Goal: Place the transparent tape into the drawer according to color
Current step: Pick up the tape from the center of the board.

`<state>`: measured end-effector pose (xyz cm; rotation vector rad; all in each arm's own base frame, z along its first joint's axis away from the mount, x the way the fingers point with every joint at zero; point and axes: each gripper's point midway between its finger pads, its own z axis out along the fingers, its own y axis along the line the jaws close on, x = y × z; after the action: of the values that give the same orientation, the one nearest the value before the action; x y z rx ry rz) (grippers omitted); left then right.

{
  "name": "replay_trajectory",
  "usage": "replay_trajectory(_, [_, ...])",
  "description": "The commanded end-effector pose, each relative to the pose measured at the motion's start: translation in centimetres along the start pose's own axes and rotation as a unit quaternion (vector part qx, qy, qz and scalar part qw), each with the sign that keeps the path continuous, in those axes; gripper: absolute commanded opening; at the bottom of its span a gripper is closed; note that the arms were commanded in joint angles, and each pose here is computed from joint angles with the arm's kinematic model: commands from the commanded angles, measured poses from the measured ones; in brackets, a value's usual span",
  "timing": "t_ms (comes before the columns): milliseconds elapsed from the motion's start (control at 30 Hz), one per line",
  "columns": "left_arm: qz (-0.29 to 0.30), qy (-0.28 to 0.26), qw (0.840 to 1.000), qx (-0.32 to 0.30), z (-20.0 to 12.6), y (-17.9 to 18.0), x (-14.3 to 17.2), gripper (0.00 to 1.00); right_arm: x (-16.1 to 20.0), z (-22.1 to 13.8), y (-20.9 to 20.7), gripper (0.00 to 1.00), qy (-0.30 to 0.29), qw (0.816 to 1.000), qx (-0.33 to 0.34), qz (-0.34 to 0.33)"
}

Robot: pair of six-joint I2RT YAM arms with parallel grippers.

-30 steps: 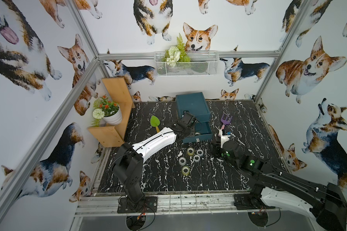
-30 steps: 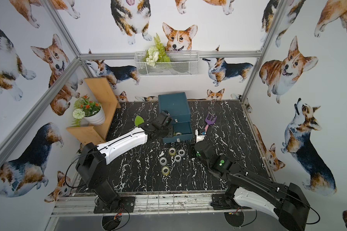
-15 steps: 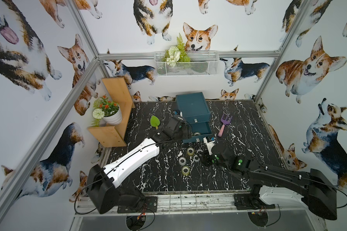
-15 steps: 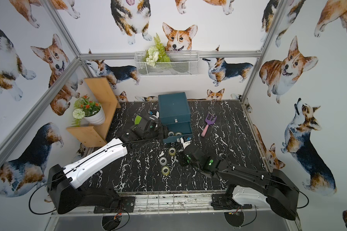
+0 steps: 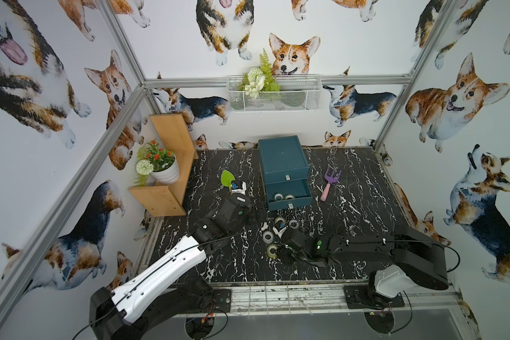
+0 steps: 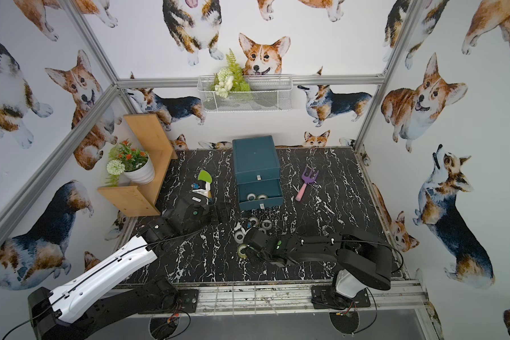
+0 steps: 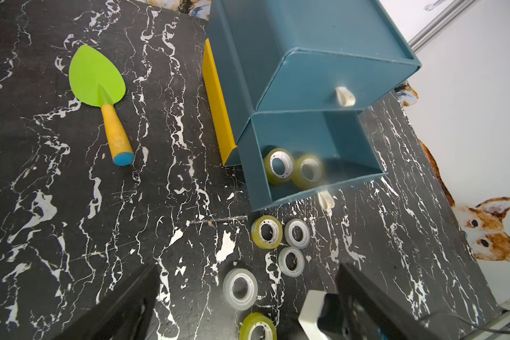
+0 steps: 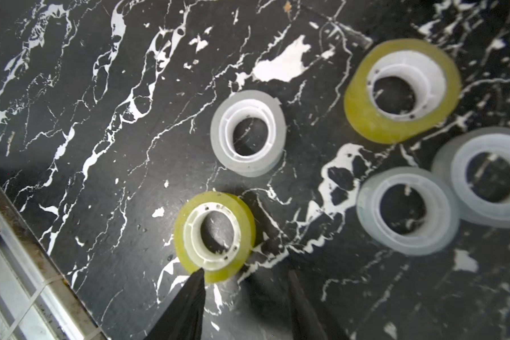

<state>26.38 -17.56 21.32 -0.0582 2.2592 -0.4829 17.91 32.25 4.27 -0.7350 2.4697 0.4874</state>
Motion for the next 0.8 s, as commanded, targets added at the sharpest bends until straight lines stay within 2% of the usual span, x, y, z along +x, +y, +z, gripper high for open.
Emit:
replay_trajectory(0, [-0.002, 0.004, 1.0, -0.008, 0.1, 0.6, 0.6, 0.99, -1.3, 0.5, 0.1, 0.5, -0.019, 1.0, 0.011, 0.013])
replay_trajectory(167, [-0.003, 0.013, 1.0, -0.009, 0.6, 0.9, 1.4, 0.99, -1.4, 1.5, -0.2, 0.45, -0.012, 0.999, 0.03, 0.018])
replay_trajectory(367, [0.002, 0.014, 1.0, -0.008, 0.8, 0.9, 1.5, 0.99, 0.2, 2.6, -0.9, 0.35, 0.018, 0.998, 0.049, 0.019])
replay_trajectory(500, [0.004, 0.016, 1.0, -0.008, 1.0, 0.8, 1.6, 0.99, 0.7, 3.1, -1.1, 0.22, 0.03, 0.998, 0.056, 0.016])
replay_trajectory(667, [0.006, 0.019, 1.0, -0.009, 1.1, 0.8, 1.7, 0.99, -0.3, 2.4, -0.6, 0.03, 0.009, 0.999, 0.042, 0.021])
replay_trajectory(767, [0.007, 0.02, 1.0, -0.011, 1.1, 1.0, 1.9, 0.99, -1.5, 1.4, 0.0, 0.0, -0.011, 0.999, 0.029, 0.025])
